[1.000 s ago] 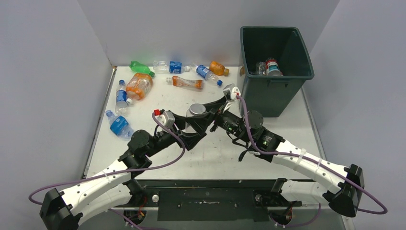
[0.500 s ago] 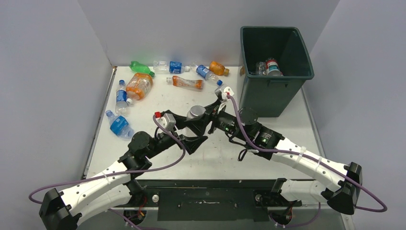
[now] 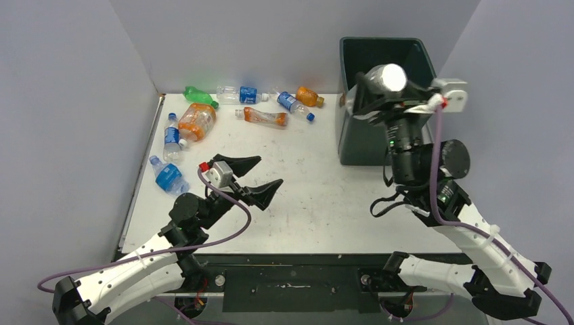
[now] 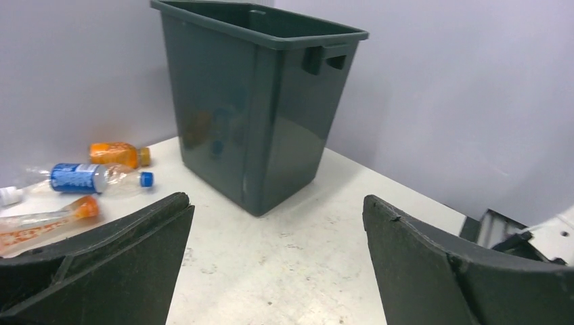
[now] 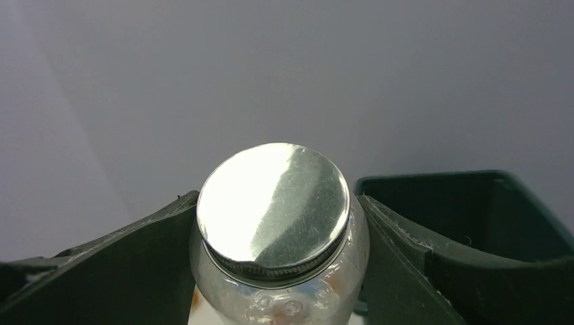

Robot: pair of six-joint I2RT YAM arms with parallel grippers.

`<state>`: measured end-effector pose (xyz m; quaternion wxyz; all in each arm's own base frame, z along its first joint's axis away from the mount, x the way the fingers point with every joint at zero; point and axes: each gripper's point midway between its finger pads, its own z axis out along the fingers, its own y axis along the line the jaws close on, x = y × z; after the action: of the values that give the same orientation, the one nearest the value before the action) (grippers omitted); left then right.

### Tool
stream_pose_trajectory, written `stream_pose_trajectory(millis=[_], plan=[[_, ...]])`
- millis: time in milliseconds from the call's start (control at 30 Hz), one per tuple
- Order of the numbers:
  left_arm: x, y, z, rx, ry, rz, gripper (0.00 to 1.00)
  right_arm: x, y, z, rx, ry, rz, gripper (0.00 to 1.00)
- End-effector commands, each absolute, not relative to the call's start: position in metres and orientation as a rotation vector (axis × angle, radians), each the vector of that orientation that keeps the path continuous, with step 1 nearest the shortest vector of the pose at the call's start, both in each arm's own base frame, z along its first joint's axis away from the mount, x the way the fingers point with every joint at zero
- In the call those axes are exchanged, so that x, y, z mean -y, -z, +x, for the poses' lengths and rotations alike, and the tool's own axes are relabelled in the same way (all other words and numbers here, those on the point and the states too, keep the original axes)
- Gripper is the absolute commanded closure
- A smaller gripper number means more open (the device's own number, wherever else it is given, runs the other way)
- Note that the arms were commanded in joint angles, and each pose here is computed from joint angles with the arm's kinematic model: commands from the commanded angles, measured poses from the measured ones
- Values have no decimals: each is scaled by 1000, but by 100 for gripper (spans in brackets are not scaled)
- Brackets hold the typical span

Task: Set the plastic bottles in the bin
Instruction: Place the plastic bottle in the trash bin.

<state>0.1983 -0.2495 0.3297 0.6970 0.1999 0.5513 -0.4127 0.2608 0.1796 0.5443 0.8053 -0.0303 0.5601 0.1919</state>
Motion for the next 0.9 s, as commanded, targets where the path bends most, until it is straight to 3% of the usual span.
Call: stream_pose_trajectory(millis=[0,133,367,633,867], plan=[[234,-337,211,-1210,822,370,4,-102,-569,280,-1100,-56,239,64],[230,-333,217,-1223,768,367,4,-69,-578,329,-1049,133,311,63],[226,-332,219,-1227,726,381,4,5,-568,427,-980,-12,503,63],[226,-325,224,-1245,682,396,4,16,-528,505,-1053,93,481,62],[223,-322,226,-1252,657,391,4,22,-488,548,-1124,147,491,49]])
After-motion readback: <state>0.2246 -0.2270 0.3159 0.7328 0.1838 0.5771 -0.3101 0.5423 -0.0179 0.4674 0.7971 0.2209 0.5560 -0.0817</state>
